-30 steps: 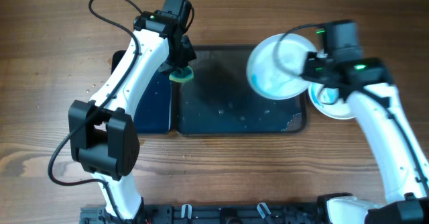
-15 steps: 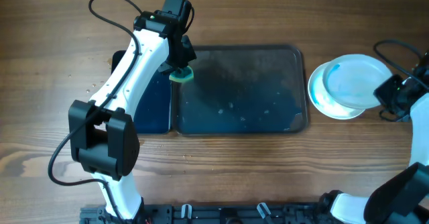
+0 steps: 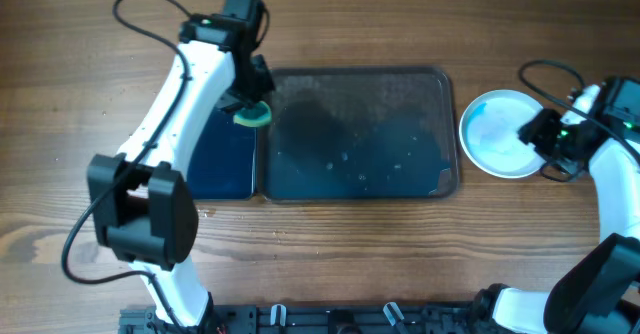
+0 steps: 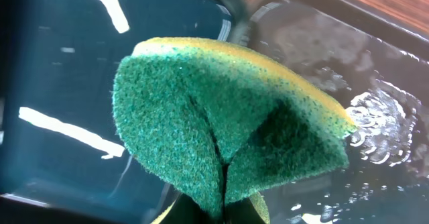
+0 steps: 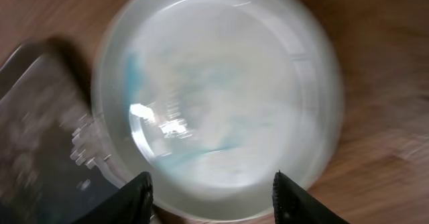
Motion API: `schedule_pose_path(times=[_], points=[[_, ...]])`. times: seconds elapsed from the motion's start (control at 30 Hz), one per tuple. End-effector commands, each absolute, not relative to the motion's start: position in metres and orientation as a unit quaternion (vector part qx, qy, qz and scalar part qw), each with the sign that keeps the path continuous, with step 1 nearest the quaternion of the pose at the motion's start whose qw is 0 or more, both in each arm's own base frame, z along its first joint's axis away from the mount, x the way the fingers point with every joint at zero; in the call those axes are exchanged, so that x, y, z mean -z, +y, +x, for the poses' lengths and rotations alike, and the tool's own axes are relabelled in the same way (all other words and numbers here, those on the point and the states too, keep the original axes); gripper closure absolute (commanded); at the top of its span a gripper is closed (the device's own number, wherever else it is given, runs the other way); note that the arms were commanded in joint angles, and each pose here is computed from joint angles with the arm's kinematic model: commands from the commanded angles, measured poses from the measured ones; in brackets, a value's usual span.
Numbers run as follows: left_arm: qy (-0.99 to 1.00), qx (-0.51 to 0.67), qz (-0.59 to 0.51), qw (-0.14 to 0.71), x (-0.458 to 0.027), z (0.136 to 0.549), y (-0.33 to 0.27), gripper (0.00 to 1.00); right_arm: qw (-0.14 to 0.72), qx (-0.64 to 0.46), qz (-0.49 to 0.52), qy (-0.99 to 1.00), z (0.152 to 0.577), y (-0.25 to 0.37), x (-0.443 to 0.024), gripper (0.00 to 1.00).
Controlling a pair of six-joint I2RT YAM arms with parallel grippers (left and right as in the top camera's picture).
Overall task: Clean dirty plates on tray and stack at the side
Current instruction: 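Carry the third plate right and stack it on the plate pile, then release the sponge into the small left tray with the left gripper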
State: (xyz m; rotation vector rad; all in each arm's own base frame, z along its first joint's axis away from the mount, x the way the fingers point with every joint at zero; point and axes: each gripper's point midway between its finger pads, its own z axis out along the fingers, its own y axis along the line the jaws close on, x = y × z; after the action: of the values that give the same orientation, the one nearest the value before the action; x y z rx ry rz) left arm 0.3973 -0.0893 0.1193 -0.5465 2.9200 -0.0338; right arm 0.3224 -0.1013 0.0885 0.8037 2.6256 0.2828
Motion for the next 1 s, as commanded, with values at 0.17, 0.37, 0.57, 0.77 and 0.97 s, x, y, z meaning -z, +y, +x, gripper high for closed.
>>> schedule_pose_path(times=[0.17,0.37,0.57,0.77,0.97], points=[[0.991,-0.021,-0.117,0.064,-0.128,0.377,-0.014,0.96,0.223,-0.141,0.14,0.954,0.362,-0.022,-0.116,0.27],[0.992,-0.021,-0.115,0.04,-0.068,0.361,0.001,0.96,0.215,-0.142,0.135,0.957,0.359,-0.019,-0.115,0.26],[0.993,-0.014,-0.114,0.02,-0.025,0.339,-0.002,0.75,0.218,-0.14,0.126,0.958,0.36,-0.019,-0.115,0.2],[0.993,-0.01,-0.106,0.055,-0.053,0.36,-0.002,0.0,0.233,-0.136,0.109,0.957,0.368,-0.02,-0.145,0.05],[0.98,0.016,-0.101,0.168,-0.192,0.394,-0.01,0.0,0.279,-0.126,0.089,0.948,0.367,-0.021,-0.228,0.01]])
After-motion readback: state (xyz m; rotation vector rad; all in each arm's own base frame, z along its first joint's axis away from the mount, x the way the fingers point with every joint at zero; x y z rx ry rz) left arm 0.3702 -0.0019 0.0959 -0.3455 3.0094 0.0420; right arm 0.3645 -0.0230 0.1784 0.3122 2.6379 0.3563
